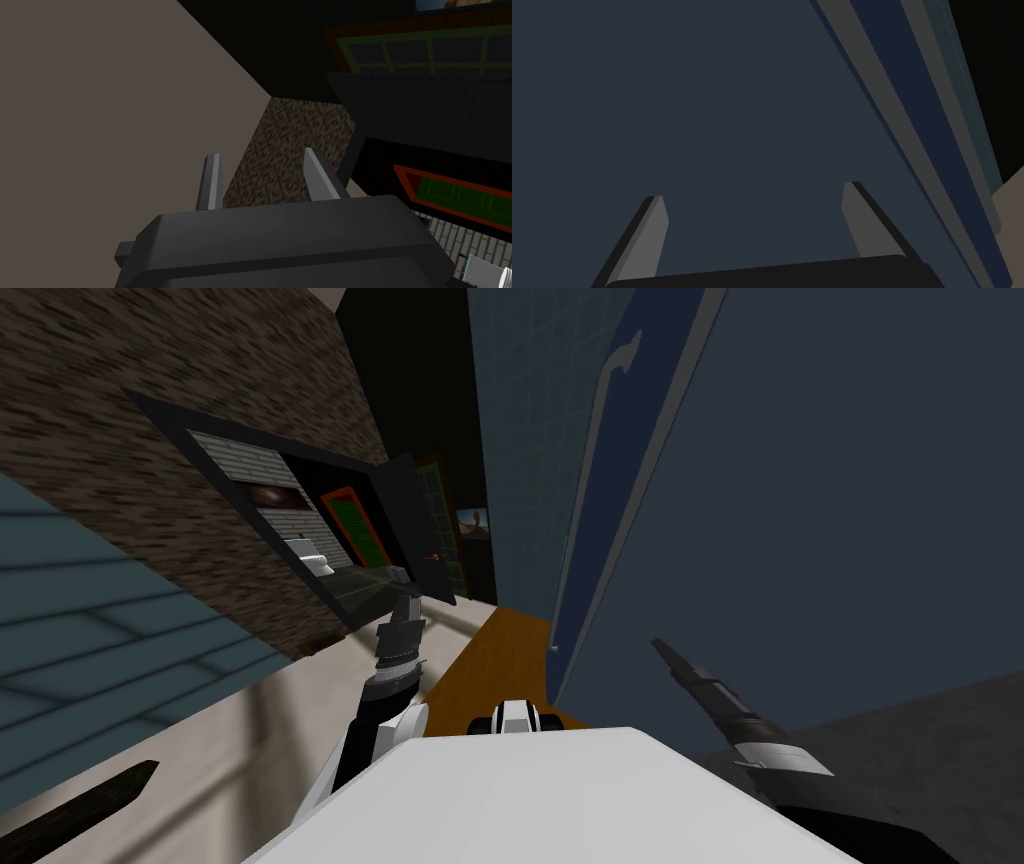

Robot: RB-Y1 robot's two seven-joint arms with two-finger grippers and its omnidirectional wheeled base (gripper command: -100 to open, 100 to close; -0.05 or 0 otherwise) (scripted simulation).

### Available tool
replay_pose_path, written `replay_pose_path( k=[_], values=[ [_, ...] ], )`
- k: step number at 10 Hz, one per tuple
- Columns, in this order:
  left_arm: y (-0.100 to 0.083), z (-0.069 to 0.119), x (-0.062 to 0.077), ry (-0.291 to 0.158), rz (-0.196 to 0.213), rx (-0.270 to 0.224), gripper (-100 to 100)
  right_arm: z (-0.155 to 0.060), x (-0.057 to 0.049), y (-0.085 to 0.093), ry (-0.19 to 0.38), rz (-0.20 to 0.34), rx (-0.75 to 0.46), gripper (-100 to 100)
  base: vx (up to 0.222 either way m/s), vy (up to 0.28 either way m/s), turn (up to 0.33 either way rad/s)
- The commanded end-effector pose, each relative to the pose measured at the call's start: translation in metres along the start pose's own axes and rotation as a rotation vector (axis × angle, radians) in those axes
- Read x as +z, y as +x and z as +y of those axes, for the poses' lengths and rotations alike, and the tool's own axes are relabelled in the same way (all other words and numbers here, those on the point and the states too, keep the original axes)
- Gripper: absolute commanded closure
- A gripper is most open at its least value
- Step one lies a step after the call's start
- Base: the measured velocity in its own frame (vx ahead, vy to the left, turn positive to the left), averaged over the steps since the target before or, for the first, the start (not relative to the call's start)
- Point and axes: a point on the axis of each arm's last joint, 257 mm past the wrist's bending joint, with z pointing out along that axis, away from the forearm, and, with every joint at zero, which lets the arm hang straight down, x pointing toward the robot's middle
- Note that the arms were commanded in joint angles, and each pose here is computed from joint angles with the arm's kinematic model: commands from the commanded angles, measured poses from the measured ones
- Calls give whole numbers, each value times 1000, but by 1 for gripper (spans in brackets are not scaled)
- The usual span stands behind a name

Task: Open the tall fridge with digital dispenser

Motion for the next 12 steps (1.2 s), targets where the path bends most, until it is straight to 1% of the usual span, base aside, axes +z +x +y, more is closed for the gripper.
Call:
replay_pose_path(
  k=[1,2,3,4,5,6,7,8,9,10,11,12],
  values=[
    [0,0,0,0,0,0,0,-34,-20,-12,117,28,-95,-100,59,97,47],
    [0,0,0,0,0,0,0,-37,-23,-11,127,34,-99,-100,62,88,31],
    [0,0,0,0,0,0,0,-56,-34,-23,193,41,-164,-100,64,105,69],
    [0,0,0,0,0,0,0,-59,-39,-22,207,51,-167,-100,51,92,30],
    [0,0,0,0,0,0,0,-78,-52,-35,274,60,-234,-100,73,121,62],
    [0,0,0,0,0,0,0,-80,-56,-34,285,69,-237,-100,65,94,36],
    [0,0,0,0,0,0,0,-95,-68,-49,345,72,-304,-100,66,89,66],
    [0,0,0,0,0,0,0,-99,-74,-49,361,85,-309,-100,55,73,40],
    [0,0,0,0,0,0,0,-112,-87,-66,421,89,-379,-100,64,93,96],
    [0,0,0,0,0,0,0,-115,-93,-65,434,101,-384,-100,57,77,30],
    [0,0,0,0,0,0,0,-115,-93,-65,434,101,-384,-100,28,36,-13],
    [0,0,0,0,0,0,0,-128,-110,-83,500,114,-459,-100,58,68,110]
  ],
)
